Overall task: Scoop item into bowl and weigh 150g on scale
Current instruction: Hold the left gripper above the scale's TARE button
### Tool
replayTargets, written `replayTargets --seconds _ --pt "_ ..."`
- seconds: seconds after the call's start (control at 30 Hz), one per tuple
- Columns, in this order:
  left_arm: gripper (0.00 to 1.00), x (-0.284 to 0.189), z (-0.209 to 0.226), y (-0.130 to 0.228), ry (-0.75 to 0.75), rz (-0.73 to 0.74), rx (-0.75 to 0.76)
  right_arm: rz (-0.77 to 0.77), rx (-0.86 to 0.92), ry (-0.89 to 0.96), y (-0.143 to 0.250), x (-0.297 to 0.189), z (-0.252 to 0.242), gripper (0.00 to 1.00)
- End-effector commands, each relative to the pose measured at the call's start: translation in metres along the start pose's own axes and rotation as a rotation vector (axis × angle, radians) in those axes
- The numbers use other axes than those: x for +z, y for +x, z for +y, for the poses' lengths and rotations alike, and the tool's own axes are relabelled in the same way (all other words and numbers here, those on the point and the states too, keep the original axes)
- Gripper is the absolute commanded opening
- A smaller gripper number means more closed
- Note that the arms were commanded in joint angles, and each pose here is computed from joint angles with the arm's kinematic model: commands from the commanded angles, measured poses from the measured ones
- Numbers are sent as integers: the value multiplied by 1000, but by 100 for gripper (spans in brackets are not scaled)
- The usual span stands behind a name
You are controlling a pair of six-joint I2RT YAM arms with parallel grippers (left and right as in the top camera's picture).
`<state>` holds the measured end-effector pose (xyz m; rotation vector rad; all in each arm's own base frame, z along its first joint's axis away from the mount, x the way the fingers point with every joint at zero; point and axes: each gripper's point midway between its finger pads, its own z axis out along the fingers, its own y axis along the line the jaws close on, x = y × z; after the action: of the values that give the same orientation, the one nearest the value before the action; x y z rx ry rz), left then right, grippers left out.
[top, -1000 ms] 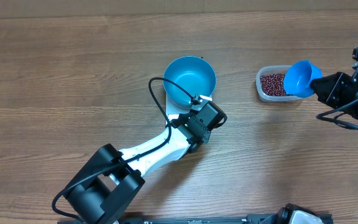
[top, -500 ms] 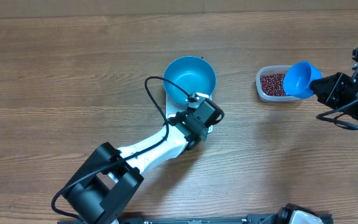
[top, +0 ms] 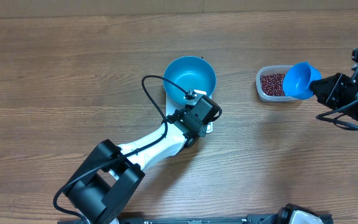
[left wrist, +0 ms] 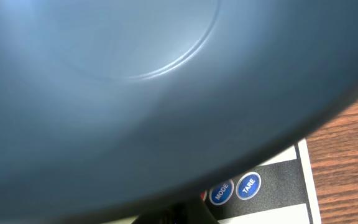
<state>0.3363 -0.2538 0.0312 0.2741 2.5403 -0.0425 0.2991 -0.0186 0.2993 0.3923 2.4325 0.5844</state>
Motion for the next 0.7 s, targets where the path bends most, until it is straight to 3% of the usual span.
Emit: replayTargets --seconds 0.0,0.67 --pt "4 4 -2 6 7 16 7 -28 -21 2 -5 -7 3 4" --pt "4 4 -6 8 31 26 13 -27 -20 2 -5 -7 3 4"
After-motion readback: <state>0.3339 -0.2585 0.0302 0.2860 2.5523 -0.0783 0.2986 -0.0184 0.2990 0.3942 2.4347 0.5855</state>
